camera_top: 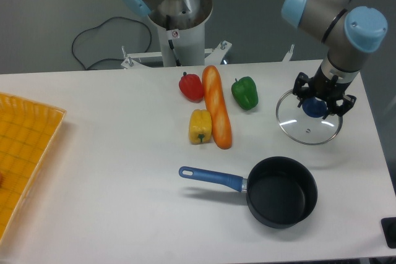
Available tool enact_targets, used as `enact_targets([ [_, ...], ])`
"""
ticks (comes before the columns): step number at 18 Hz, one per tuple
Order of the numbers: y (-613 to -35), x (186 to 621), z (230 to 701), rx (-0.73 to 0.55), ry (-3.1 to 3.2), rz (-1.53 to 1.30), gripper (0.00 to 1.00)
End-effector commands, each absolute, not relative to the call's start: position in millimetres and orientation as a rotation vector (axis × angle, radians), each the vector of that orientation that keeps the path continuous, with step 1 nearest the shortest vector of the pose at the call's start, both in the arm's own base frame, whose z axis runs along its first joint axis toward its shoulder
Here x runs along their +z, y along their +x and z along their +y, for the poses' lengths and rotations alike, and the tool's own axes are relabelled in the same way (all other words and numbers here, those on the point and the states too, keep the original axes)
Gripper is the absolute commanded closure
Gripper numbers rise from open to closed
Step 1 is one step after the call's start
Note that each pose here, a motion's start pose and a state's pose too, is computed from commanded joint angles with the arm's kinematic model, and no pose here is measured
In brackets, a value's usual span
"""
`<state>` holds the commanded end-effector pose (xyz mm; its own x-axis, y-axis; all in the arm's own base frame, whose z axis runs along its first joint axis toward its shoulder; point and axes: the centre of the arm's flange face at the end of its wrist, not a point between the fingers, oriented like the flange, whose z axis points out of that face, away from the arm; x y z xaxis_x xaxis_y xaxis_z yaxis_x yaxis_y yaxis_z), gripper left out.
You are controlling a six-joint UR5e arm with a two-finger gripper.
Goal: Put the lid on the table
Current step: 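Lower the held glass lid onto the table surface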
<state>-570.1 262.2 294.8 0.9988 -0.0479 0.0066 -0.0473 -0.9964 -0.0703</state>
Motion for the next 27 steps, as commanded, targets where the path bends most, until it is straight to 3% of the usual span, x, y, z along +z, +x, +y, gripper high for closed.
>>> enact_targets([
  [11,-572.0,250.6,257.3,-0.052,-3.079,0.091,0.5],
  [27,-568.3,224.3,260.6,-0.09,-3.08,0.099,0.5],
])
